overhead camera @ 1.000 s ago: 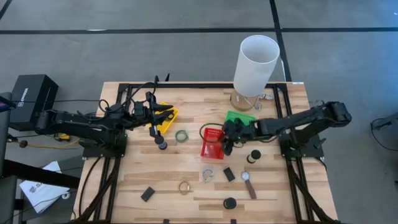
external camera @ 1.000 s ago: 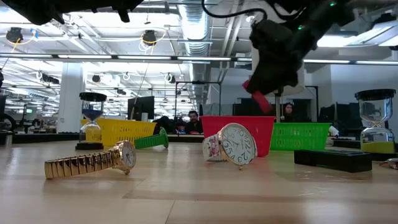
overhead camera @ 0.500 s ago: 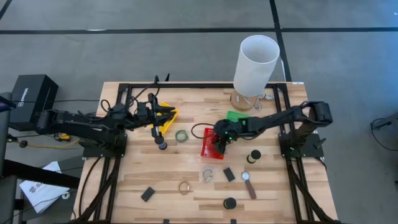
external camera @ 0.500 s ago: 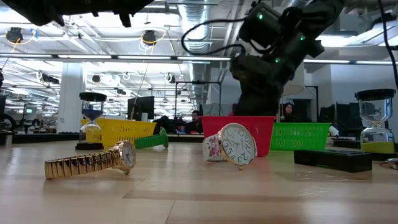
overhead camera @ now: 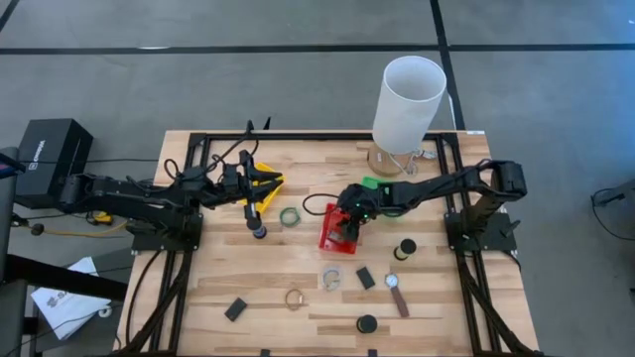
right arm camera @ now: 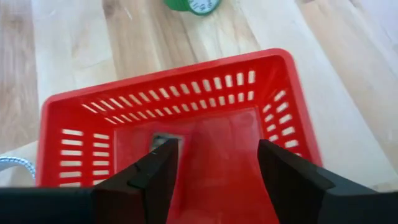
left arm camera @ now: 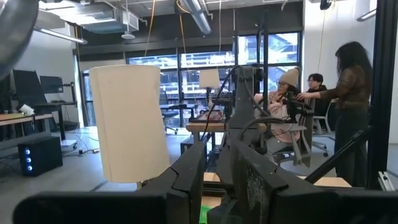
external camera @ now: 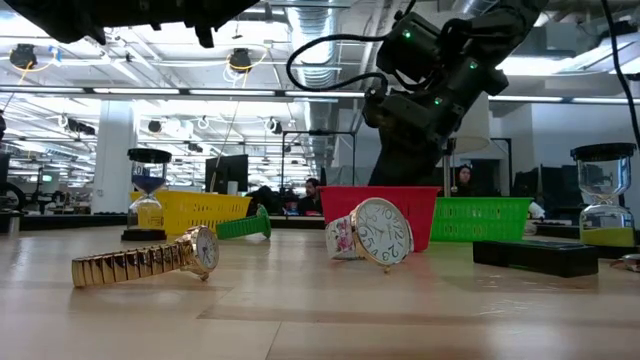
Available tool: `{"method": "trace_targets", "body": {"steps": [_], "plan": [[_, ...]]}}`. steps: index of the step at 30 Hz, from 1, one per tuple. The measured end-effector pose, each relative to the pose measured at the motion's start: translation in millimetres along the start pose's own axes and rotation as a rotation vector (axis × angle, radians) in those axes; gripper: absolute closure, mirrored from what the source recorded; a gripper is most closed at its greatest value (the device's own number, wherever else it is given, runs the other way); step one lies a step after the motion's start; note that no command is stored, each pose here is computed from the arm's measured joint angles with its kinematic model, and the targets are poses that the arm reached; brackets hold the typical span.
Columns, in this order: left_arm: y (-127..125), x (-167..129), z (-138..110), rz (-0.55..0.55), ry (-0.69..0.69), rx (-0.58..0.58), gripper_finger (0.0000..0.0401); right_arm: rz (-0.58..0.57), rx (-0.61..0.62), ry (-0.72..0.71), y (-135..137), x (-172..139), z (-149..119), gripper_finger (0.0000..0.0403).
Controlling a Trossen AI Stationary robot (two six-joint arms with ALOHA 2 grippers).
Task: Pick & Place Office items
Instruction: Put the top right black hourglass into the green bin
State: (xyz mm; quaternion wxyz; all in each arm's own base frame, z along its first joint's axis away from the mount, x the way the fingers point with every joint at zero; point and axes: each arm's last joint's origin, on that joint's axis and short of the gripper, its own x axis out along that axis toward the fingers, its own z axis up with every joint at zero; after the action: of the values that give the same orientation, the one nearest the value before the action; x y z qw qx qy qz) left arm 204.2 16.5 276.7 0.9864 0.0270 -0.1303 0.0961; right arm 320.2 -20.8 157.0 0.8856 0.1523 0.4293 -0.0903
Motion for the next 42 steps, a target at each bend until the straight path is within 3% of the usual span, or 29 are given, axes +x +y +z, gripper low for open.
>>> {"method": "trace_targets", "body": {"steps": [12, 20, 30, 38, 42], "plan": [[0.1, 0.0, 0.0, 0.000, 0.000, 0.000, 0.0327, 0.054, -0.003, 0.000, 3.2, -10.0, 2.4, 0.0214], [0.1, 0.0, -0.1, 0.001, 0.001, 0.000, 0.0327, 0.076, -0.020, -0.026, 10.3, -52.1, 5.7, 0.0227], [0.1, 0.0, -0.1, 0.000, 0.001, 0.000, 0.0327, 0.135, -0.225, -0.142, 23.3, -121.6, 2.7, 0.0220], [0.1, 0.0, -0.4, 0.000, 0.004, -0.048, 0.0327, 0.178, -0.294, -0.172, 20.5, -147.1, -37.2, 0.0215], [0.1, 0.0, -0.3, 0.000, 0.003, -0.067, 0.0327, 0.197, -0.316, -0.259, 15.0, -151.2, -55.7, 0.0216]]}}
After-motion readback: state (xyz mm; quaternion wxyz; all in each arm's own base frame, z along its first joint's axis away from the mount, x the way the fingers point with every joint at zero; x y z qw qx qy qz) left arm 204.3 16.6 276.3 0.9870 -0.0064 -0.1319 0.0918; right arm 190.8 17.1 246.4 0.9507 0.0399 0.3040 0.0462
